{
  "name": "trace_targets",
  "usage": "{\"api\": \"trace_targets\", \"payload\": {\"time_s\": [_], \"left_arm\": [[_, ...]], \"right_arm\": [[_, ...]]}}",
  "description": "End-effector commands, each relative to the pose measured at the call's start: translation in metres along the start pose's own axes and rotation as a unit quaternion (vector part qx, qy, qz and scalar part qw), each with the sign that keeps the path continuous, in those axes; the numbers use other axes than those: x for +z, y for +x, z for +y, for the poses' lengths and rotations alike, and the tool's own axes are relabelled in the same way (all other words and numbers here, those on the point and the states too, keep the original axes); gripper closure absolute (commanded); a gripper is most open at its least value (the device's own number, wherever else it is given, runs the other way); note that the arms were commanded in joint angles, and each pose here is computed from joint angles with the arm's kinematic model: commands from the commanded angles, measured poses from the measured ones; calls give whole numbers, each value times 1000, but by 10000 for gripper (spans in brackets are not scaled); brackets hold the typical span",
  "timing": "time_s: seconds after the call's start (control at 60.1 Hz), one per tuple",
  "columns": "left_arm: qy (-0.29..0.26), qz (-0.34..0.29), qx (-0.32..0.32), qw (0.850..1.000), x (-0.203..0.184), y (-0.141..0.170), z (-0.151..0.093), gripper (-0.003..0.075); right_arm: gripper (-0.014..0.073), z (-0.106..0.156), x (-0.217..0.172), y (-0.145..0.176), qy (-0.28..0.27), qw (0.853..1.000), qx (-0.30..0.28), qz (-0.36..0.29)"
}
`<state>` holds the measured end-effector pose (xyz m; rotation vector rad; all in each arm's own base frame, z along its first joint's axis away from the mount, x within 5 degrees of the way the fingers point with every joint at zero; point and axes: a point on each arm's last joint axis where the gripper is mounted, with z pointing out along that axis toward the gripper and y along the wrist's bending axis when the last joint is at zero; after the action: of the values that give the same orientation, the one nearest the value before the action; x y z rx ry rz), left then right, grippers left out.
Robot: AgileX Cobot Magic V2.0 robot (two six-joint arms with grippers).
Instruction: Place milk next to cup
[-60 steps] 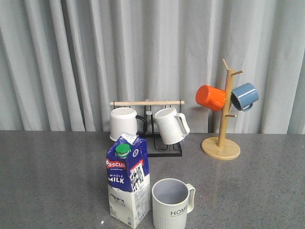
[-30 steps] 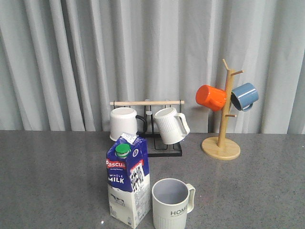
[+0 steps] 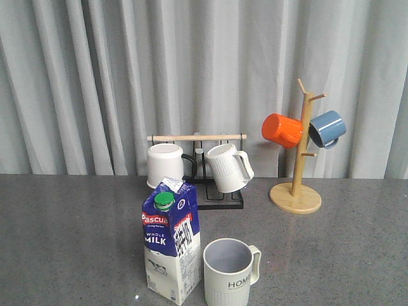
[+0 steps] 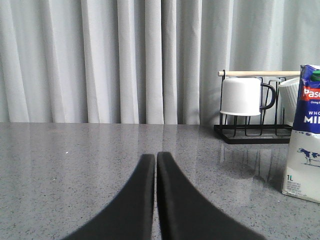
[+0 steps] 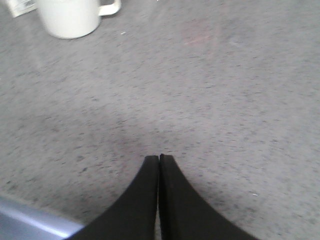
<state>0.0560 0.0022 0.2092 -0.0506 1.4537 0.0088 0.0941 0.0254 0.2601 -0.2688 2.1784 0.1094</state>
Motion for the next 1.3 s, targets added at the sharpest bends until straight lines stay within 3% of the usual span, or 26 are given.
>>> {"api": "trace_targets", "payload": {"time_s": [0.0, 0.116, 0.233, 0.366, 0.599, 0.949, 1.281], "left_arm": [[5, -35, -6, 999, -1, -1, -1, 727], [5, -34, -6, 999, -1, -1, -1, 727], [5, -34, -6, 999, -1, -1, -1, 727], [5, -34, -6, 999, -1, -1, -1, 727], [5, -34, -6, 999, -1, -1, -1, 727], [5, -34, -6, 999, -1, -1, -1, 727], [5, -34, -6, 999, -1, -1, -1, 727]], "right_arm": [[600, -7, -8, -6, 26, 997, 3, -69], [600, -14, -11, 16, 59, 987, 14, -146], [600, -16, -6, 41, 82, 969, 34, -232], [600, -18, -1, 60, 110, 951, 75, -280], [600, -18, 2, 75, 124, 935, 93, -320], [600, -16, -6, 68, 111, 918, 77, -374], [600, -16, -6, 67, 110, 917, 77, -376]]}}
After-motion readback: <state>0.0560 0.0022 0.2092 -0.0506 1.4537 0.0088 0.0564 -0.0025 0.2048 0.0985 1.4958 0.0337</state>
